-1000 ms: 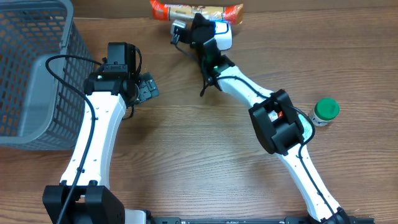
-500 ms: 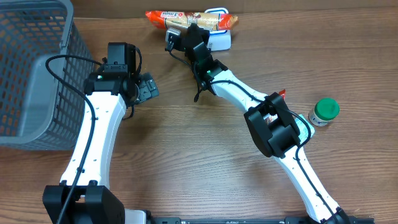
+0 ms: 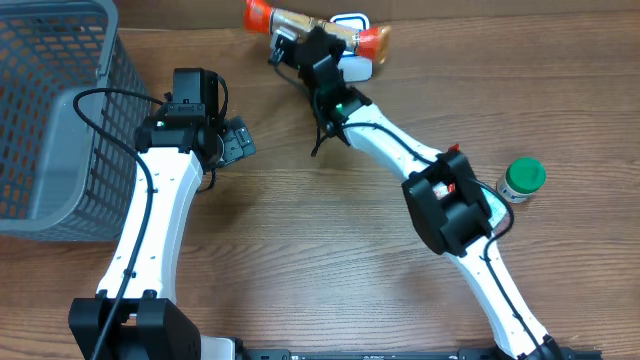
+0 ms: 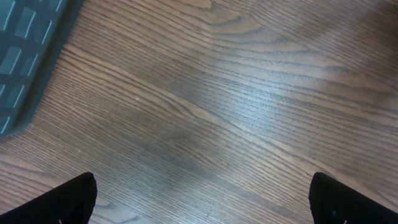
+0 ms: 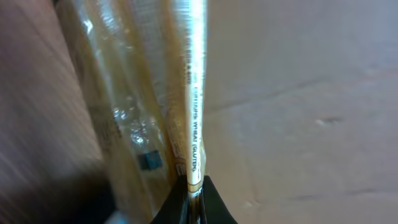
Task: Scan the item barcode
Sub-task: 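Lower the spaghetti pack to the table center-right with the right gripper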
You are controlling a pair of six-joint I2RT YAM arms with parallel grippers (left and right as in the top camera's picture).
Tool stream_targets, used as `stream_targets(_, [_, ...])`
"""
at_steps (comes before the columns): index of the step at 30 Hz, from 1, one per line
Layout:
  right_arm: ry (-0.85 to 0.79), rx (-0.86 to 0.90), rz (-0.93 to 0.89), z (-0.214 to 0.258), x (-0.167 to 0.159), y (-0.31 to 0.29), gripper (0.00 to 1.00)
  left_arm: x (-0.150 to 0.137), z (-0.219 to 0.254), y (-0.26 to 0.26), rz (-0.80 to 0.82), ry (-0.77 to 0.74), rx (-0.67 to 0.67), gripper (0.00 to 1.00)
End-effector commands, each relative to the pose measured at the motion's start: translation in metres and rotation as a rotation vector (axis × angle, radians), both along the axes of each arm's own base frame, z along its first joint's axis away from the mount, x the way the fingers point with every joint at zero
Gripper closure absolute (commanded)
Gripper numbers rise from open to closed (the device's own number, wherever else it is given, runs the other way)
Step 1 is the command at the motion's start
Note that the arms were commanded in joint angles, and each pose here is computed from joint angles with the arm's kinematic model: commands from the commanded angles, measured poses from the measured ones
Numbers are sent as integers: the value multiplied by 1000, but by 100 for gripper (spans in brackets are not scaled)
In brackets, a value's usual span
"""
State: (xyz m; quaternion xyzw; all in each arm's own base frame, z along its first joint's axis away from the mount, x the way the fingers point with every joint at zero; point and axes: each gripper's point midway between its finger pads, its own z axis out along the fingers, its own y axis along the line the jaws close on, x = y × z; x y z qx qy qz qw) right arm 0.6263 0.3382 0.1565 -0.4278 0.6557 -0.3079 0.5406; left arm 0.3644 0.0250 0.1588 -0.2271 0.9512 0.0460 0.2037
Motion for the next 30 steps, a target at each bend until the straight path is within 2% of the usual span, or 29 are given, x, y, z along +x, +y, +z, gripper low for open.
stream_targets(1, [-219,247,-111,169,-19,-37,96,1,-1,2,-6,4,13,0])
stream_targets(6, [-165,208,-269,193,-42,-76,97,1,-1,2,-6,4,13,0])
stream_targets(9, [-56,238,-316,182,-59,-90,97,1,-1,2,-6,4,13,0])
stream_targets(11, [36,318,-345,169,-72,-96,97,1,-1,2,-6,4,13,0])
stream_targets(15, [361,487,-365,116,-114,-91,97,1,-1,2,-6,4,13,0])
stream_targets(20, [906,583,-321,45,-191,-62,96,1,-1,2,-6,4,13,0])
stream_targets(22, [1044,589,-341,29,-215,-60,96,1,-1,2,-6,4,13,0])
stream_targets(24, [1124,575,-403,13,-233,-66,96,1,-1,2,-6,4,13,0])
stream_targets(30, [1205,520,-526,-27,-253,-84,96,1,-1,2,-6,4,13,0])
